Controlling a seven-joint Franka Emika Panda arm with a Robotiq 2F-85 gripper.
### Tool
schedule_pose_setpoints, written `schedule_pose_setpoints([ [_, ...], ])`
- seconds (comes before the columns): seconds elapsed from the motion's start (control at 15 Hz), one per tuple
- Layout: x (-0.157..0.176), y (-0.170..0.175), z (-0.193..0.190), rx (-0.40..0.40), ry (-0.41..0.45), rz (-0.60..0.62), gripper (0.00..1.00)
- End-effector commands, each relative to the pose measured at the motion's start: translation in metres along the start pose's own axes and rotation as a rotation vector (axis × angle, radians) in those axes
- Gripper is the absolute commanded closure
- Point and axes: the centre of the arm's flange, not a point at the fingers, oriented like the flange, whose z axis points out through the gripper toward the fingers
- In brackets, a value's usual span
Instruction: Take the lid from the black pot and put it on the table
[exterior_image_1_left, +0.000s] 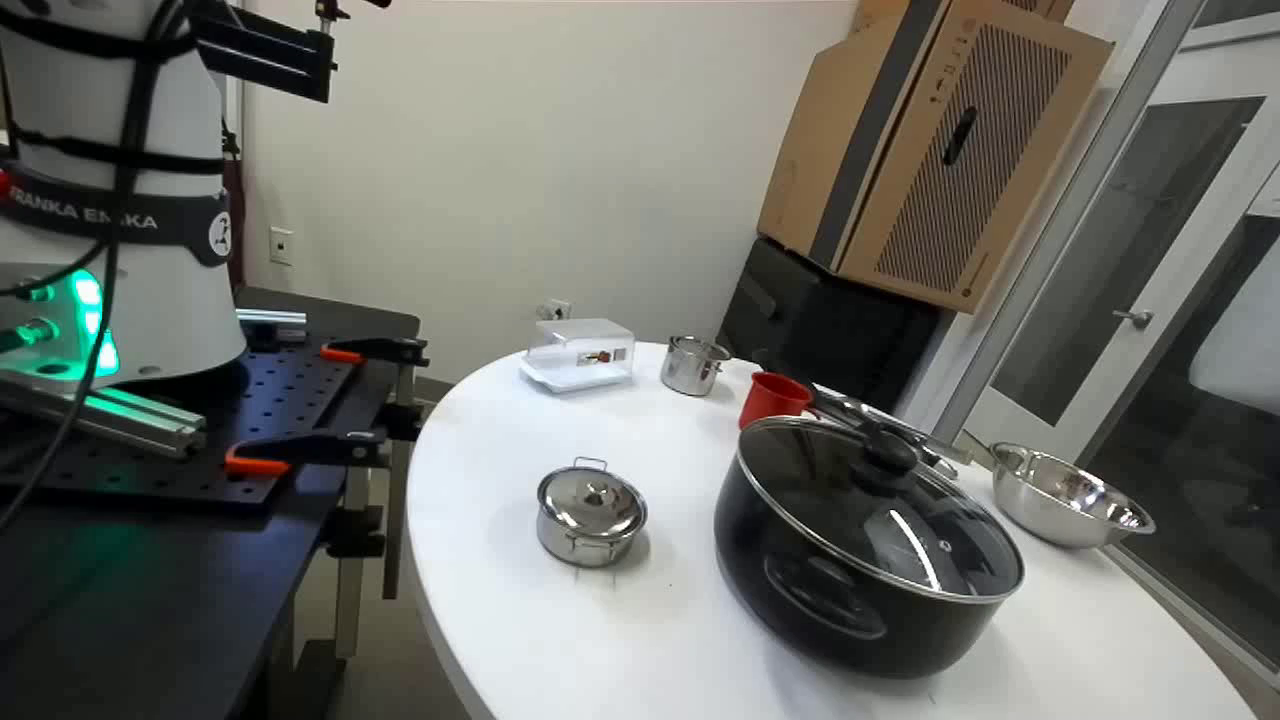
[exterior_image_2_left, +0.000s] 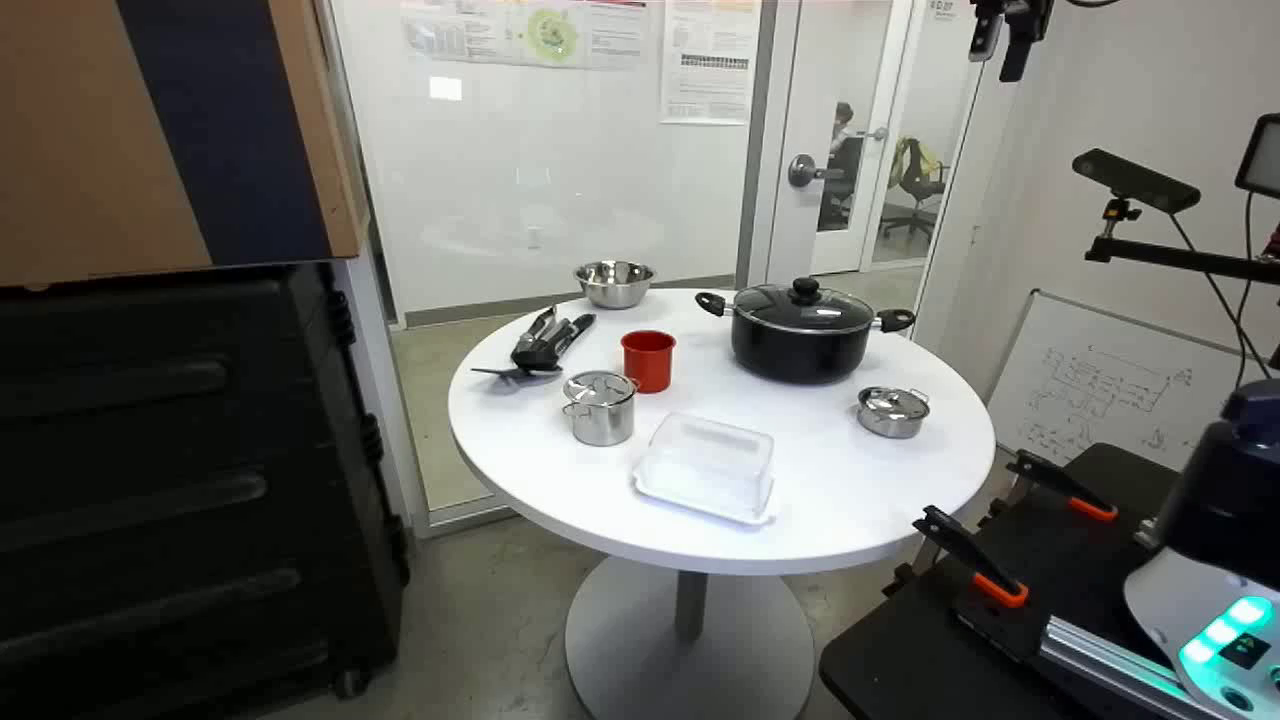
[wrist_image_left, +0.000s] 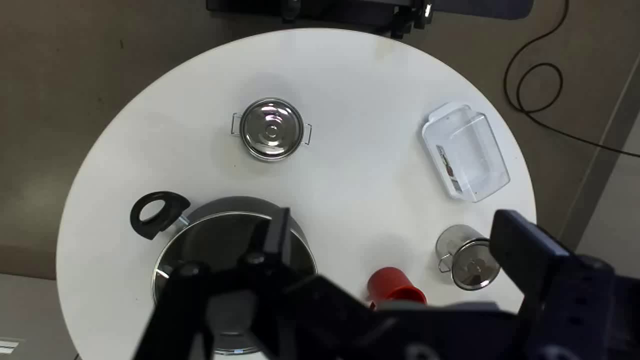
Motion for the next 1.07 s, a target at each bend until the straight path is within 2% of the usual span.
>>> schedule_pose_setpoints([
  [0.0, 0.0, 0.0, 0.0, 0.0, 0.001, 0.0, 0.0],
  [0.2, 0.023, 0.017, 0.003, -0.003, 0.101, 0.084, 0.0],
  [0.27, 0.028, 0.022, 0.002, -0.003, 0.106, 0.124, 0.0],
  [0.33, 0.026, 0.024, -0.001, 0.006, 0.073, 0.154, 0.0],
  [0.4, 0.016, 0.018, 0.002, -0.018, 0.079, 0.092, 0.0],
  [0.8, 0.022, 0.026, 0.007, -0.014, 0.064, 0.134, 0.0],
  [1.0, 0.058, 0.022, 0.031, 0.006, 0.185, 0.241, 0.0],
])
